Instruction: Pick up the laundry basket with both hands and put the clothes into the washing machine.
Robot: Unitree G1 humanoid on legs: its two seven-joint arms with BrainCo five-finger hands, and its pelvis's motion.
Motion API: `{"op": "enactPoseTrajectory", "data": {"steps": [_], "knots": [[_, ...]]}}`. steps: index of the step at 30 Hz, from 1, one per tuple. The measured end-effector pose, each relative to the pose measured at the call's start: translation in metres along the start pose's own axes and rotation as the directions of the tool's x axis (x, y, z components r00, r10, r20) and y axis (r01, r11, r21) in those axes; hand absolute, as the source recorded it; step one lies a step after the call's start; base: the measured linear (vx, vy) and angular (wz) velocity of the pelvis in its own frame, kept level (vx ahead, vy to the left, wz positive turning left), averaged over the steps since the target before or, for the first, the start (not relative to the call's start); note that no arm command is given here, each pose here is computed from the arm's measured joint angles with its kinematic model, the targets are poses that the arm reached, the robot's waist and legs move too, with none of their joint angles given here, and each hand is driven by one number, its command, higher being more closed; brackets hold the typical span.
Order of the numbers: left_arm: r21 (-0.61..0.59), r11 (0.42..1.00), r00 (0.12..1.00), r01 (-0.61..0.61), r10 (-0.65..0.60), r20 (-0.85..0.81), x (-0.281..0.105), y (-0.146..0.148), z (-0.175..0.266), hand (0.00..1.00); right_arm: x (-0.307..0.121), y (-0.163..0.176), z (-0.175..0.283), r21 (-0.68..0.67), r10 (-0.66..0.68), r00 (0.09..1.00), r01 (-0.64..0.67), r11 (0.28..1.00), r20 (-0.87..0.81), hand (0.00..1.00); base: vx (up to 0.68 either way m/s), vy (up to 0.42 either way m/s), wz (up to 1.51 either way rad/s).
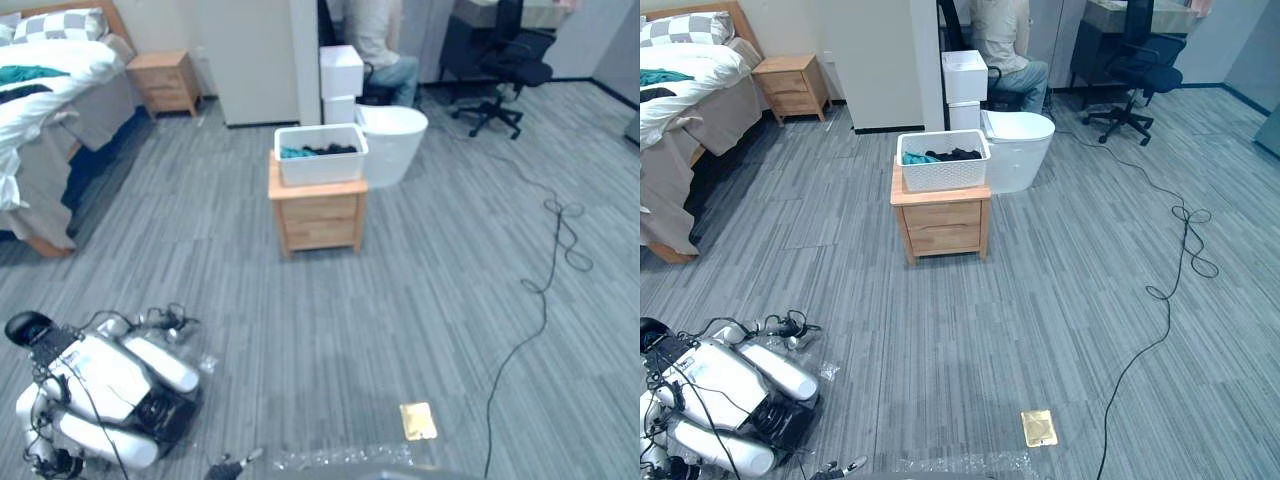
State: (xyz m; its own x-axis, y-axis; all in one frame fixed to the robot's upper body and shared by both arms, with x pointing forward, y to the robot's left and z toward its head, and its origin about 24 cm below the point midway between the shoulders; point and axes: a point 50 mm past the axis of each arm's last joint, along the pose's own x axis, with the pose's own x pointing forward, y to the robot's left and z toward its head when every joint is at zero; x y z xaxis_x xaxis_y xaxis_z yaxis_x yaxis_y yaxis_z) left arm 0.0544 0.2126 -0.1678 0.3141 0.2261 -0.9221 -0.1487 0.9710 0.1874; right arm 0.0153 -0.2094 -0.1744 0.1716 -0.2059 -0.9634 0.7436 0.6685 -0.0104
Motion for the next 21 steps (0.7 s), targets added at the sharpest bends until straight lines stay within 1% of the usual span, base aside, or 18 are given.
{"op": "enactPoseTrajectory", "data": {"steps": [7, 21], "knots": [[-0.026, 1.000, 1.000, -0.002, 0.002, 0.006, 0.0012, -0.0023, 0.0043, 0.00, 0.0008, 0.0048, -0.0028, 0.030, 0.005, 1.000, -0.004, 1.000, -0.015, 0.00, 0.05, -0.002, 0.00], [-0.024, 1.000, 1.000, 0.003, -0.002, 0.019, 0.0013, -0.0035, 0.0058, 0.00, 0.0009, 0.0056, -0.0027, 0.042, 0.020, 1.000, -0.020, 0.999, -0.016, 0.00, 0.00, -0.001, -0.01]]}}
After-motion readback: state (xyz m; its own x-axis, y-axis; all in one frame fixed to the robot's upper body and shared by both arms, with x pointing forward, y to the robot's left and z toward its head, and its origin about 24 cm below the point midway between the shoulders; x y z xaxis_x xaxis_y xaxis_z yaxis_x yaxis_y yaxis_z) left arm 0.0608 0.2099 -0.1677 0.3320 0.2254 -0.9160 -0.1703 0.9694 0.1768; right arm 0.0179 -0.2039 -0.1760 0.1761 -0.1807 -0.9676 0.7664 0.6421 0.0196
